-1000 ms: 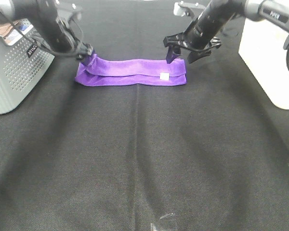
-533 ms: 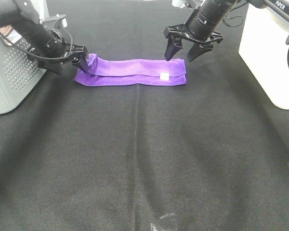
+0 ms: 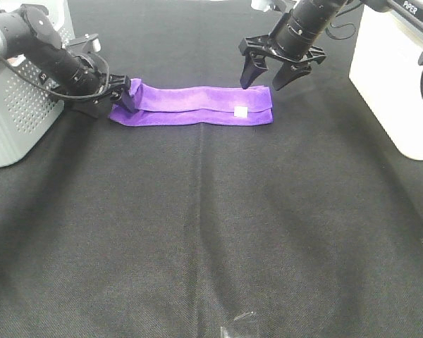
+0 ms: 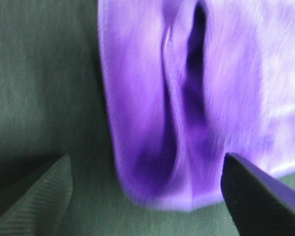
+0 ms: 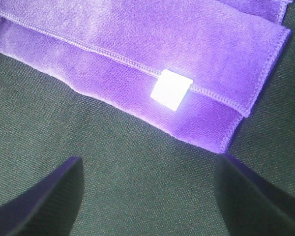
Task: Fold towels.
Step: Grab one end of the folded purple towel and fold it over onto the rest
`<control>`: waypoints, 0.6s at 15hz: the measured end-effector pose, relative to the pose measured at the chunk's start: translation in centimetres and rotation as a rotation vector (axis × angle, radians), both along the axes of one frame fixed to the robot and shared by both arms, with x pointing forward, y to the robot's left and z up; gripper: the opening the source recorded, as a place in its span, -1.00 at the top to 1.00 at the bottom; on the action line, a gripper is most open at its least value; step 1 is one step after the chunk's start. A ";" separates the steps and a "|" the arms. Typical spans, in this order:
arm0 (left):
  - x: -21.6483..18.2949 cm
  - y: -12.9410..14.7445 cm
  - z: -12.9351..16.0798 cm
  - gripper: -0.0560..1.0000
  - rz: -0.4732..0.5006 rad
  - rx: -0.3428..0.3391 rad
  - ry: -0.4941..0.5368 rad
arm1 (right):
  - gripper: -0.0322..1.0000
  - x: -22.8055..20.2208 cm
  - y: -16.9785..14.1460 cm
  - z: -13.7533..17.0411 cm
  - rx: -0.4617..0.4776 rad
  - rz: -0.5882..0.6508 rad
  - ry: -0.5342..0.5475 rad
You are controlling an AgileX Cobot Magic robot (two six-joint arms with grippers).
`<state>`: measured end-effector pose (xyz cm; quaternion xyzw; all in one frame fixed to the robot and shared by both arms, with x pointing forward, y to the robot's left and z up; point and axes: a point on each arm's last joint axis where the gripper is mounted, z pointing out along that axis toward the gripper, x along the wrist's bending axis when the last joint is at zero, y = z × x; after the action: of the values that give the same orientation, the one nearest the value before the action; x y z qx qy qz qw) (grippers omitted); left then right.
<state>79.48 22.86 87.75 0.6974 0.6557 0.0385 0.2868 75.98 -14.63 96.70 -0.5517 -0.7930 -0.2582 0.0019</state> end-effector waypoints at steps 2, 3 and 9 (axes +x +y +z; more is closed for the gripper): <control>0.5 -0.2 -0.2 -0.55 -0.001 -0.020 -0.016 | -0.48 0.0 0.0 0.0 0.000 0.000 0.000; 0.6 -0.2 -0.2 -0.55 0.001 -0.030 -0.013 | -0.48 0.0 0.0 0.0 0.000 0.000 0.000; 0.4 -3.0 -0.8 -0.55 -0.077 -0.079 -0.040 | -0.48 0.0 0.1 0.0 0.011 0.000 0.002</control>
<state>79.90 19.89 86.96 0.7093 0.6236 0.0155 0.3282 75.96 -14.54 96.74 -0.5519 -0.7917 -0.2618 0.0058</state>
